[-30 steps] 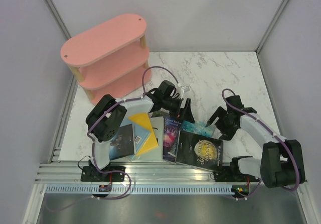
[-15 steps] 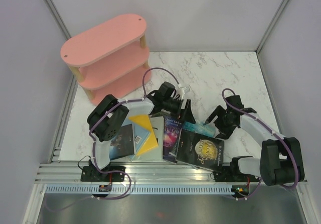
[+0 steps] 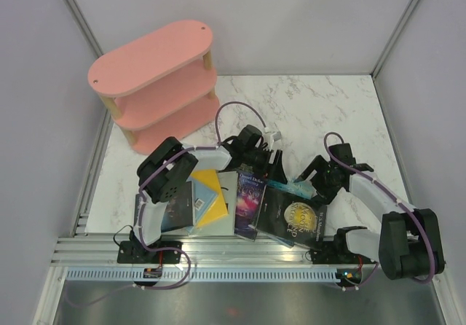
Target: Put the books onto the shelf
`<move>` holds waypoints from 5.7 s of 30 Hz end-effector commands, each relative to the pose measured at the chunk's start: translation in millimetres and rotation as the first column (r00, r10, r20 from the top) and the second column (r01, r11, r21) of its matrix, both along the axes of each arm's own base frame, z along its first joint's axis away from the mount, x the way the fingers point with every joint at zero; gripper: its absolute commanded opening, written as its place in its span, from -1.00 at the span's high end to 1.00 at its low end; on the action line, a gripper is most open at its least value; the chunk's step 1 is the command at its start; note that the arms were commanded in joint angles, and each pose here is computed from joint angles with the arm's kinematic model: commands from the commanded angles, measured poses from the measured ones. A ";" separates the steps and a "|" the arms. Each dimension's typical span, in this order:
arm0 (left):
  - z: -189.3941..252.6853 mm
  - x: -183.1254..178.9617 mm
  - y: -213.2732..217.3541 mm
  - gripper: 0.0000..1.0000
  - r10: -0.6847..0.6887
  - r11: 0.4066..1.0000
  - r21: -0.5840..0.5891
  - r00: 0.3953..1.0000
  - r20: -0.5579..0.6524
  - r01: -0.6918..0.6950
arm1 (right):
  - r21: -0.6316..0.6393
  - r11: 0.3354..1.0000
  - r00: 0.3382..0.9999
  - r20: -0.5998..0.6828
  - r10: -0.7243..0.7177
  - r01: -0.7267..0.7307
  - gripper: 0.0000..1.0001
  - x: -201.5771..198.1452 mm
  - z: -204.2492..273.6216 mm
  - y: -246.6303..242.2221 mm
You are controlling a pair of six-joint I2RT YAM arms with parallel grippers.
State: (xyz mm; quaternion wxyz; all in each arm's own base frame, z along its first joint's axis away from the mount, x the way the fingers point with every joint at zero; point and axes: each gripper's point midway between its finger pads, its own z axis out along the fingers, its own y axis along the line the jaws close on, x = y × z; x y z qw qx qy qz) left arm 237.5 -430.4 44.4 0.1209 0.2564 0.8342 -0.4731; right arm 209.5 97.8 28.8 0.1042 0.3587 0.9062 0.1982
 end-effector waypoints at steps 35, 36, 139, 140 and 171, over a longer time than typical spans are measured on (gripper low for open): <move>222.9 74.3 117.7 0.95 0.382 0.923 -0.031 0.907 0.178 -0.383 | 0.162 0.961 0.789 0.610 0.079 -0.222 -0.96 76.6 192.5 45.4; 238.1 77.8 127.5 0.96 0.407 0.913 -0.059 0.894 0.186 -0.403 | 0.214 0.942 0.788 0.610 0.079 -0.259 -0.96 69.6 193.2 56.1; 361.5 29.8 336.6 -0.99 0.866 0.428 -0.069 0.388 0.316 -0.901 | 0.622 0.681 0.565 0.744 -0.358 -0.387 -0.36 325.9 407.6 283.9; 358.0 30.6 335.4 -0.99 0.864 0.433 -0.060 0.396 0.311 -0.899 | 0.617 0.688 0.577 0.740 -0.344 -0.381 -0.72 326.3 397.5 283.6; 341.1 31.3 327.0 -0.96 0.839 0.484 -0.039 0.452 0.302 -0.874 | 0.614 0.634 0.527 0.772 -0.355 -0.470 1.00 286.1 415.7 282.0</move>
